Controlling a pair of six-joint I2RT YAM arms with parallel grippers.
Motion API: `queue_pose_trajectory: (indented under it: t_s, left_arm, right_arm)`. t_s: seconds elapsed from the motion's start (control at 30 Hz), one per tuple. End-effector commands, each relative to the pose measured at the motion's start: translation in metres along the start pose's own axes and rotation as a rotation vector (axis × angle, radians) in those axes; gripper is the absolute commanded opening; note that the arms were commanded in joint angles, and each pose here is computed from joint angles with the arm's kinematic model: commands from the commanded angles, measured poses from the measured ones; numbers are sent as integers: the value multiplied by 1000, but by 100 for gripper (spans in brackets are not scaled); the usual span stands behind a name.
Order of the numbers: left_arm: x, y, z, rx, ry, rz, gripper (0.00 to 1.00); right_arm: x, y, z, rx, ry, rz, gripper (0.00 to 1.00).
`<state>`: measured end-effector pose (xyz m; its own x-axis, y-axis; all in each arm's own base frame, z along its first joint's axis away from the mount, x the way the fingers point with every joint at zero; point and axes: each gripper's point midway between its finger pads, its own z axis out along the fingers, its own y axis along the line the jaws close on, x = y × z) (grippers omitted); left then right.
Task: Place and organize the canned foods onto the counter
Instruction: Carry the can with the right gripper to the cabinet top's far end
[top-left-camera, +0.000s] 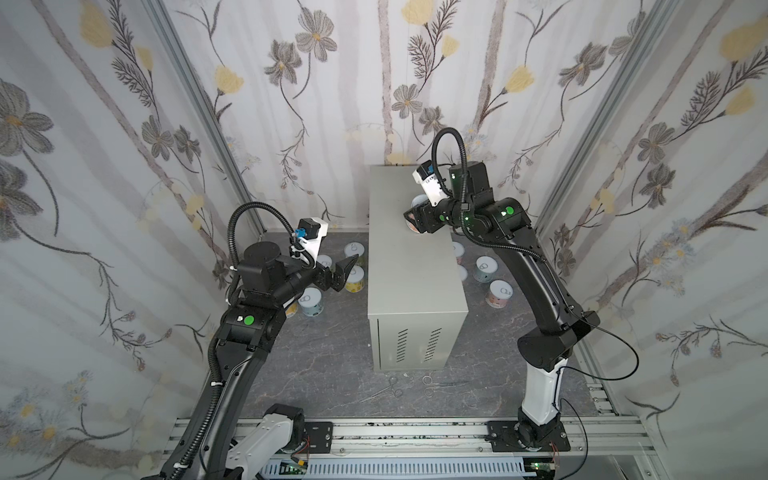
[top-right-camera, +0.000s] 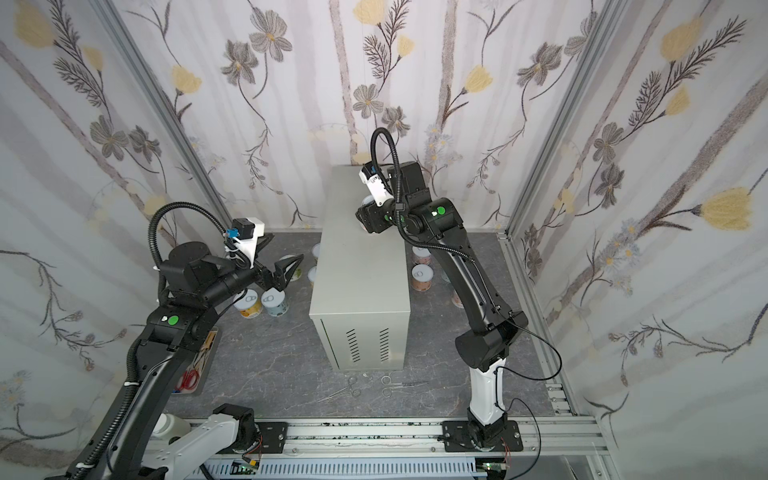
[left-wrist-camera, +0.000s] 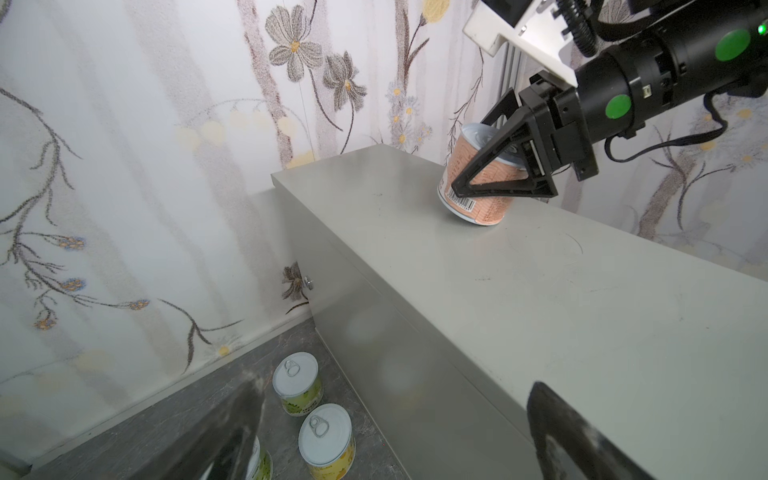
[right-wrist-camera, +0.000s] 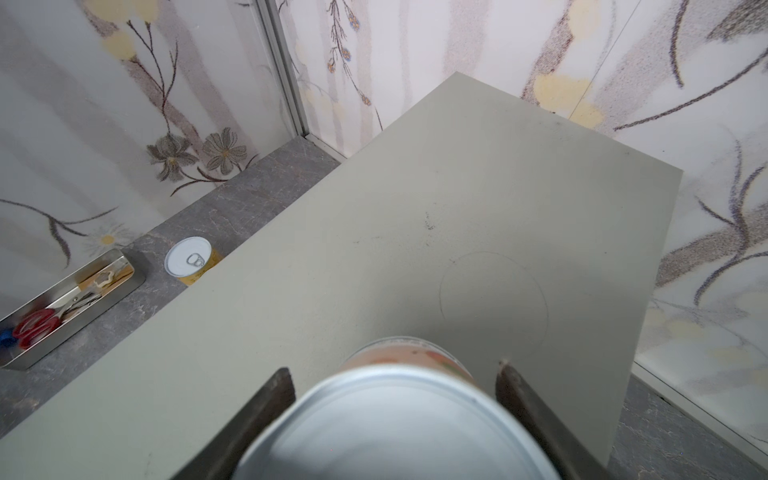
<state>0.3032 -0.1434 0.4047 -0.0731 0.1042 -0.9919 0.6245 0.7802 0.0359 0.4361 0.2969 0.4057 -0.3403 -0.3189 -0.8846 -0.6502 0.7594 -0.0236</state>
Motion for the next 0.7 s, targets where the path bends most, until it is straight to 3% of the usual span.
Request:
queue_pose_trajectory:
  t_s: [0.0,0.17,0.67]
  left_arm:
    - [-9,1,0,-8,-38,21,100]
    - [-6,2,1,-11,-29,28,100]
    - [-6,2,0,-12,-28,34,100]
  right_arm:
    - [9,-6,11,29,24,25,73]
    - [23,-8,27,35,66,34,73]
    - [17,-27,39,104,29,56,70]
